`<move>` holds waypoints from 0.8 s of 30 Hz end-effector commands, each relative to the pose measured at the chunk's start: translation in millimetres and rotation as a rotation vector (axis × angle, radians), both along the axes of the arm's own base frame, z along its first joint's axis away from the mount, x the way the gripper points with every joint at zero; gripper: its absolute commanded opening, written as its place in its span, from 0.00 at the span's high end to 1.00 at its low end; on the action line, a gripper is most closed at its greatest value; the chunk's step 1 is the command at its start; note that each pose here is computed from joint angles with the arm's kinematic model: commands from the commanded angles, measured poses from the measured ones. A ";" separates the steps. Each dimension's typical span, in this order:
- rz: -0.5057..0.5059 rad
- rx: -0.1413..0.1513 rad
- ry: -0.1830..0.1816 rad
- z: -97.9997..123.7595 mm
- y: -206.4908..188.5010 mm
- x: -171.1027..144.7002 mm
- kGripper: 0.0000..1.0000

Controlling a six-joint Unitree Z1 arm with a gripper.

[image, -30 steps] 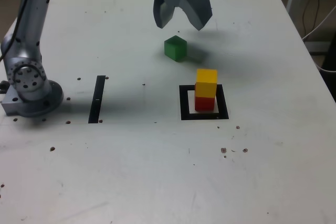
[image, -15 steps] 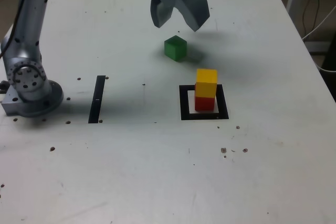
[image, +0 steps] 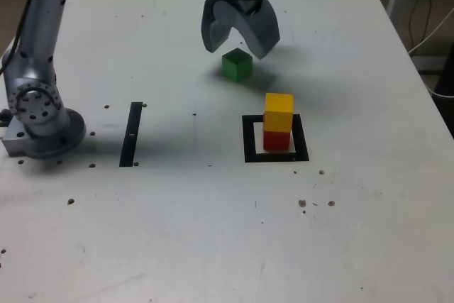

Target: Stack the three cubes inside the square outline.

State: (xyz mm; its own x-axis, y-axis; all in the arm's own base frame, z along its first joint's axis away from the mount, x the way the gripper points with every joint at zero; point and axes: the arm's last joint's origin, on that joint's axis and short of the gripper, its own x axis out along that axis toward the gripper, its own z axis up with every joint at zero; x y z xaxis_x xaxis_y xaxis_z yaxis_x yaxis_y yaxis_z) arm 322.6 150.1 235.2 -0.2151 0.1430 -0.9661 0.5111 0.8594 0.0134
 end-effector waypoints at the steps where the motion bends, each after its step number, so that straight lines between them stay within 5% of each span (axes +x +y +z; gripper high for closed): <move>1: -0.001 0.000 0.013 -6.6 -2.6 1.9 0.02; 10: 0.004 0.019 0.031 -16.4 -7.8 7.8 0.07; 24: 0.028 0.050 0.019 -19.5 -12.5 14.6 0.36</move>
State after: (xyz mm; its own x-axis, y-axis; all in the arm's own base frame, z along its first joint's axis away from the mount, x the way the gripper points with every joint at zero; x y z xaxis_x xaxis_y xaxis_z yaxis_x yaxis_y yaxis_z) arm 335.0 138.8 216.7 -0.2384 0.1785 -0.9546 0.4870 0.8724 0.0415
